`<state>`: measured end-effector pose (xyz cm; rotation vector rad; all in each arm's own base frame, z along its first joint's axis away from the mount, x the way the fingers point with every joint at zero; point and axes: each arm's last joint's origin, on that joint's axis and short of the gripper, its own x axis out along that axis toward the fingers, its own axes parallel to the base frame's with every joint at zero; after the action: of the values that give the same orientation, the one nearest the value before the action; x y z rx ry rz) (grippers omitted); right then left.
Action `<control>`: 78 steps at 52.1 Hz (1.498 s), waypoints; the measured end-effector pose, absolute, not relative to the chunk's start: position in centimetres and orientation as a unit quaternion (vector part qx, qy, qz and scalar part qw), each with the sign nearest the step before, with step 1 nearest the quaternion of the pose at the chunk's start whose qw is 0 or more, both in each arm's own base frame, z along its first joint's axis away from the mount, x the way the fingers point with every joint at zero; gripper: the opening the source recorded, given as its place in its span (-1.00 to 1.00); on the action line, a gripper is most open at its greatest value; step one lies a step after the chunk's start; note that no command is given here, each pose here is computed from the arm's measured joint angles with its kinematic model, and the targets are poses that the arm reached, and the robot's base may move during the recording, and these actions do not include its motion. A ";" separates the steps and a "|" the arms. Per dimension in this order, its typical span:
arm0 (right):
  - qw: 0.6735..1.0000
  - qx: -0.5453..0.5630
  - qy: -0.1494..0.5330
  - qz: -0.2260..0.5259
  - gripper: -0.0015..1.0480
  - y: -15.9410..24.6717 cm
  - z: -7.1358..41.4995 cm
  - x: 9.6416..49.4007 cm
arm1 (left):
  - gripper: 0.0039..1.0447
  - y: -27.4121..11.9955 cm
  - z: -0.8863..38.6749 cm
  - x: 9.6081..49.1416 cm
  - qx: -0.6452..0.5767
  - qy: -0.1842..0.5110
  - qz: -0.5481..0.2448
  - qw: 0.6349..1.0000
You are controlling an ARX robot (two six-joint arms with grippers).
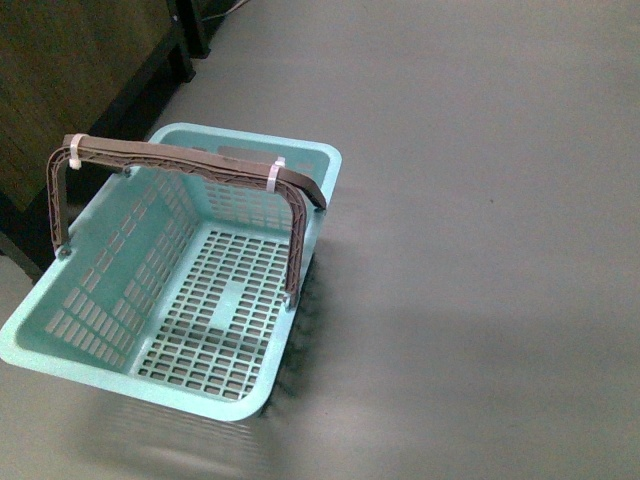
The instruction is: Pick mango and avocado into basket
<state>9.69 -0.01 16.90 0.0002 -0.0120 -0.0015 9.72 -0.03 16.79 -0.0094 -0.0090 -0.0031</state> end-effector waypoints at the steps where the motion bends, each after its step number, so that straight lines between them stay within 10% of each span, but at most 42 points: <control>1: 1.000 0.000 -0.006 -0.001 0.83 0.0 16.9 9.7 | 0.84 0.0 16.8 9.7 -0.005 -0.004 -0.002 1.000; 30: 1.000 0.000 -0.006 -0.001 0.83 0.0 16.9 9.7 | 0.84 0.0 16.8 9.7 -0.044 0.059 -0.035 0.997; 33: 1.000 0.000 -0.006 0.000 0.83 0.0 16.9 9.7 | 0.84 0.1 17.3 10.1 -0.221 0.254 -0.057 0.940; 36: 1.000 0.000 -0.006 -0.001 0.83 0.0 16.9 9.7 | 0.84 0.3 17.7 10.9 -0.334 0.307 -0.043 0.890; 56: 1.000 0.000 -0.006 0.000 0.83 0.0 16.9 9.7 | 0.84 1.0 16.9 19.6 -0.545 0.304 0.031 0.781; 78: 1.000 0.000 -0.006 0.000 0.83 0.0 16.9 9.7 | 0.84 -4.1 10.6 32.2 -0.573 0.334 0.039 0.747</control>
<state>9.69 0.00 16.90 0.0002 -0.0120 -0.0004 32.23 -4.14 10.60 -1.2547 0.7309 0.0862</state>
